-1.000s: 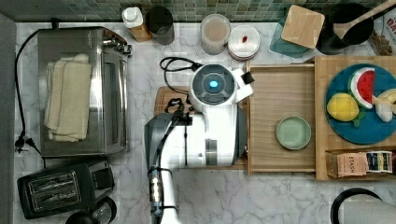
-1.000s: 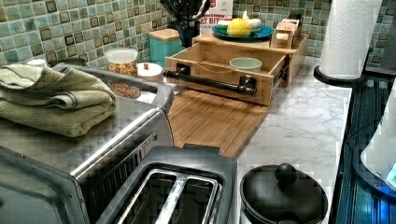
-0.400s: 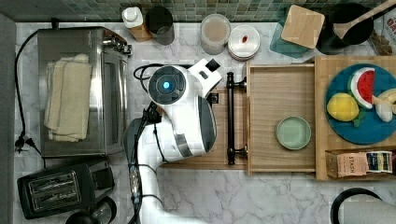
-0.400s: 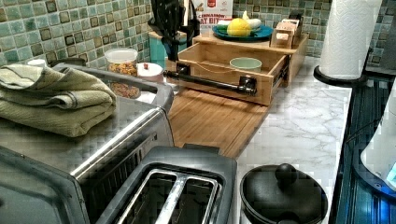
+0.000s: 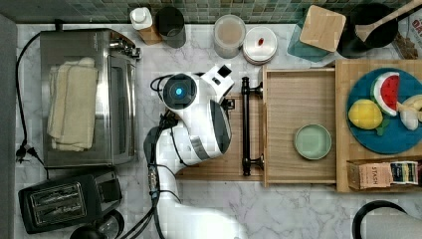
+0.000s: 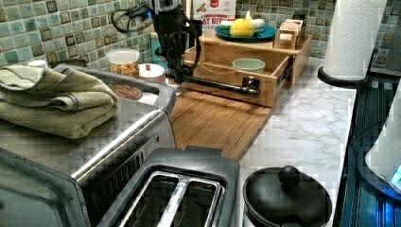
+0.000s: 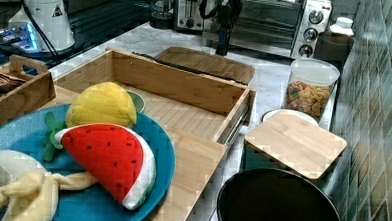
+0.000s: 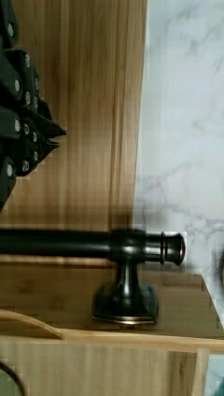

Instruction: Close the drawer.

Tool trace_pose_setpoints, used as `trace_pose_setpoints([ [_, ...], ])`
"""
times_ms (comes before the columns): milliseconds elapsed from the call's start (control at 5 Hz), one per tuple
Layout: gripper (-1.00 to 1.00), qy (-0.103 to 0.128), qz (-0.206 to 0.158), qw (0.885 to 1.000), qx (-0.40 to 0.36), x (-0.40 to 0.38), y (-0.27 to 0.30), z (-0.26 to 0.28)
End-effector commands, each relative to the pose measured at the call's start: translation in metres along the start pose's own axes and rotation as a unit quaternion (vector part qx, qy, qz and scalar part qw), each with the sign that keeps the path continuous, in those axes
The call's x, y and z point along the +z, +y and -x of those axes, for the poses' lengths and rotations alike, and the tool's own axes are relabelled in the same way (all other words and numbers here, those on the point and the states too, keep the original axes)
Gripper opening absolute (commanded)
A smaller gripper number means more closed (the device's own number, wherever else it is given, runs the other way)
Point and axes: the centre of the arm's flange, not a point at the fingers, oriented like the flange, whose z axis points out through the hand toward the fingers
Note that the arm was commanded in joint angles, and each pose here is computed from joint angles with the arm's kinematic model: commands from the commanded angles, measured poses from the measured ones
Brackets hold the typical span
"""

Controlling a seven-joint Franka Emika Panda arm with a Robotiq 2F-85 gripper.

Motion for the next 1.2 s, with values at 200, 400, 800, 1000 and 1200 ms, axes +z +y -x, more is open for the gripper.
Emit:
trace_pose_setpoints([
  [200, -1.0, -0.004, 0.009, 1.0, -0.021, 0.022, 0.023, 0.026],
  [400, -1.0, -0.002, -0.004, 1.0, -0.021, 0.037, 0.035, 0.033],
  [800, -1.0, 0.013, 0.0, 0.999, -0.031, 0.046, 0.068, 0.047],
  [1000, -1.0, 0.014, -0.002, 0.999, -0.039, 0.051, 0.096, 0.048],
  [1200, -1.0, 0.003, -0.013, 0.999, -0.038, 0.056, 0.131, 0.046],
])
